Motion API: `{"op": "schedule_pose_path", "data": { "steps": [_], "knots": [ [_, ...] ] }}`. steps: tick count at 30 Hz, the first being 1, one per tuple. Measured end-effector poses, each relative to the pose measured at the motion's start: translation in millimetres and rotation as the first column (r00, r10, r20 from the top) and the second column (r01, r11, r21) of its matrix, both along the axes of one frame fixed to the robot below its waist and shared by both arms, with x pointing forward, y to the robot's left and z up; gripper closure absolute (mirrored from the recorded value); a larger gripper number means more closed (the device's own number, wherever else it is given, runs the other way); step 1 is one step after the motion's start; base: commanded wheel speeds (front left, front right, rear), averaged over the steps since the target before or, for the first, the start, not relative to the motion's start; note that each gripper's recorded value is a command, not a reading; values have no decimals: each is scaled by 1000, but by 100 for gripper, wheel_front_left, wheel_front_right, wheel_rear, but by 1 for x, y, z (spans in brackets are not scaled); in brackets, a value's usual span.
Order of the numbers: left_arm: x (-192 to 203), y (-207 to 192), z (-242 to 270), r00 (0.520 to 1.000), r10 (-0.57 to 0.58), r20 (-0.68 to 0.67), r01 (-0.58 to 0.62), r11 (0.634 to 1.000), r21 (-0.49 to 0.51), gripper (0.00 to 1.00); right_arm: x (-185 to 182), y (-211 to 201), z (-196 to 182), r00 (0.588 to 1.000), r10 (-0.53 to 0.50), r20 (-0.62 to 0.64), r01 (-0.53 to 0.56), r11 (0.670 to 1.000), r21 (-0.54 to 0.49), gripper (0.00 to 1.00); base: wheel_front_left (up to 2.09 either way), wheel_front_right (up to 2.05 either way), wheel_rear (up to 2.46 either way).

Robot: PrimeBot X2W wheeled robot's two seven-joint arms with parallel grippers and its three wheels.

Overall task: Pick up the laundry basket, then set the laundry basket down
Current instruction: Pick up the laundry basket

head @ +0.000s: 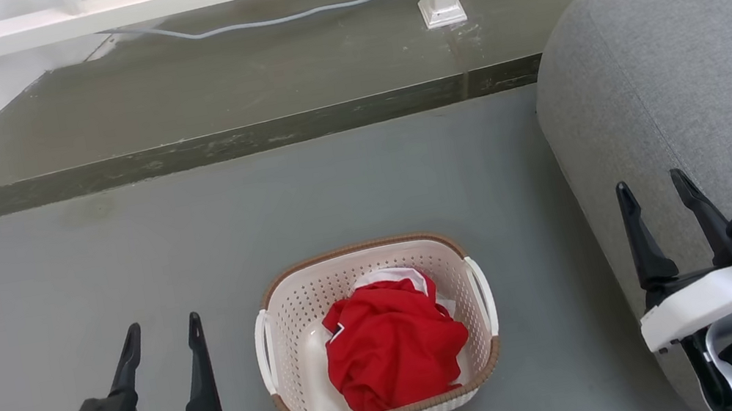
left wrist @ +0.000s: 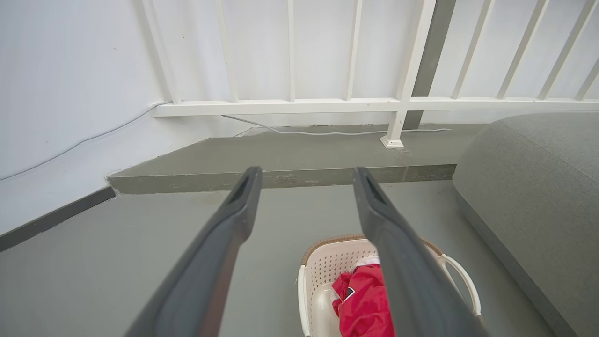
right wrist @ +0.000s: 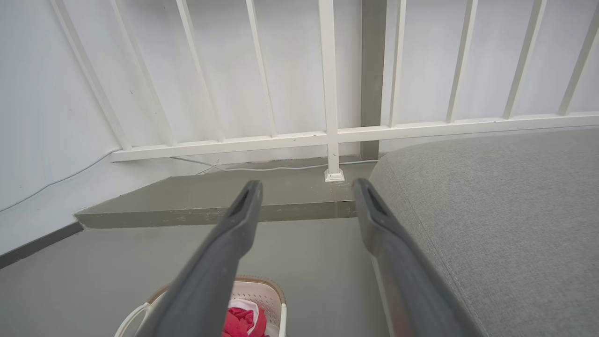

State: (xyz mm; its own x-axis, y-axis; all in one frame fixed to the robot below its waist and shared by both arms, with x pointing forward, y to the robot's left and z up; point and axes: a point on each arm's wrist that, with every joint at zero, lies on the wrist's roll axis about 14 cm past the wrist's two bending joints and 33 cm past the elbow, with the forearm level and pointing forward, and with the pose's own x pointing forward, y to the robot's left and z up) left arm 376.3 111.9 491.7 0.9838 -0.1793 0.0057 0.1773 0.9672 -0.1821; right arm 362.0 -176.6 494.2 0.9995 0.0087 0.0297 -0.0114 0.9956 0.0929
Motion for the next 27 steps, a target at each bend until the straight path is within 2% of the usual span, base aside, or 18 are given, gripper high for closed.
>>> {"op": "schedule_pose_path", "data": {
  "steps": [27],
  "knots": [
    [0, -3, 4, 1000, -17, -1, 17, 1000, 15, 0, 1, 1, -3, 1000, -5, -20, 5, 1000, 10, 0, 0, 0, 0]
  ]
}}
